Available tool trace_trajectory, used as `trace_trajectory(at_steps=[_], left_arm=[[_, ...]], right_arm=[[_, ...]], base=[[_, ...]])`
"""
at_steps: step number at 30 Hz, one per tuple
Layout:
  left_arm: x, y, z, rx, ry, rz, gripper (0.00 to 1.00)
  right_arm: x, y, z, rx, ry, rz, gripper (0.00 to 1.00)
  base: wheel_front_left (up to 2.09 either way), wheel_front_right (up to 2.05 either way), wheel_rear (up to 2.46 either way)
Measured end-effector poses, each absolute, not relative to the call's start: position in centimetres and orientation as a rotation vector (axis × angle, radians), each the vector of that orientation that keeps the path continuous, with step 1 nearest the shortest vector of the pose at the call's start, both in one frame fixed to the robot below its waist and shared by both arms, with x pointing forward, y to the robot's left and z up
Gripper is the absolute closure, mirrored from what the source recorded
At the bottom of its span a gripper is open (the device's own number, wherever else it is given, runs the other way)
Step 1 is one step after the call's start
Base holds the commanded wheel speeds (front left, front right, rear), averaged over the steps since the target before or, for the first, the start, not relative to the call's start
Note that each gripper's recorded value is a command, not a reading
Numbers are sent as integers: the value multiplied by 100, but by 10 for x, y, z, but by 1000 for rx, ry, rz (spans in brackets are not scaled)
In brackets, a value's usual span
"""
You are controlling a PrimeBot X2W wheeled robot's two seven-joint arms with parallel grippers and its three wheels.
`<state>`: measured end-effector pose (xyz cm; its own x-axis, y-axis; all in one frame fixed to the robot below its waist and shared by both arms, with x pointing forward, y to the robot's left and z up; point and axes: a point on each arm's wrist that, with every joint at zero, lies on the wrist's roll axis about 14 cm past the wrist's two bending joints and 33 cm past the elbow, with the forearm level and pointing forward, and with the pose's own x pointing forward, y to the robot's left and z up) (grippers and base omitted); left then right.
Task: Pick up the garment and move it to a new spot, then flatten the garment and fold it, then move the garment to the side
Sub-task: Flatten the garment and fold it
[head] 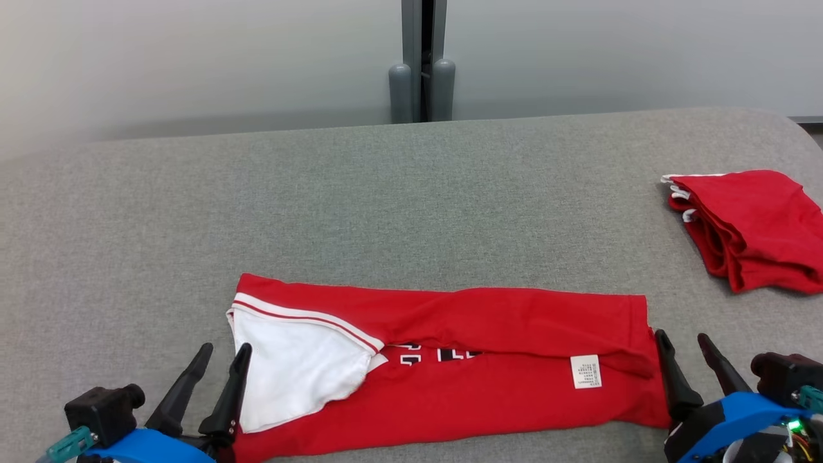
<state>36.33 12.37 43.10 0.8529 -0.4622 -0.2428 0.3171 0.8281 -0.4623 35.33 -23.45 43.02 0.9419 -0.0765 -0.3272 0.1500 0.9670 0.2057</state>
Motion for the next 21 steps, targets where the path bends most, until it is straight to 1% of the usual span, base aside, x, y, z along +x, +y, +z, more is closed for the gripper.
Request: trace_trajectory(at_steps=[2, 7, 10, 13, 14, 17, 21], left_arm=[[364, 129, 438, -434, 319, -396, 0], [369, 144, 450, -372, 247, -324, 0], [376, 155, 455, -359, 210, -239, 0], [379, 161, 456, -357, 190, -179, 0], [381, 165, 456, -360, 182, -145, 0], [381, 168, 454, -365, 180, -120, 0], [378, 174, 445, -335, 196, -95, 0]], right_arm=[[350, -239, 431, 230, 312, -134, 0], [350, -245, 437, 207, 291, -152, 0], [354, -244, 437, 188, 286, -144, 0], [355, -233, 425, 207, 326, -119, 0], [355, -225, 413, 212, 367, -102, 0], [353, -223, 400, 213, 404, -103, 0], [352, -225, 379, 160, 463, -108, 0]], base=[[0, 0, 0], [0, 0, 0], [0, 0, 0], [0, 0, 0], [0, 0, 0], [0, 0, 0], [0, 0, 0]])
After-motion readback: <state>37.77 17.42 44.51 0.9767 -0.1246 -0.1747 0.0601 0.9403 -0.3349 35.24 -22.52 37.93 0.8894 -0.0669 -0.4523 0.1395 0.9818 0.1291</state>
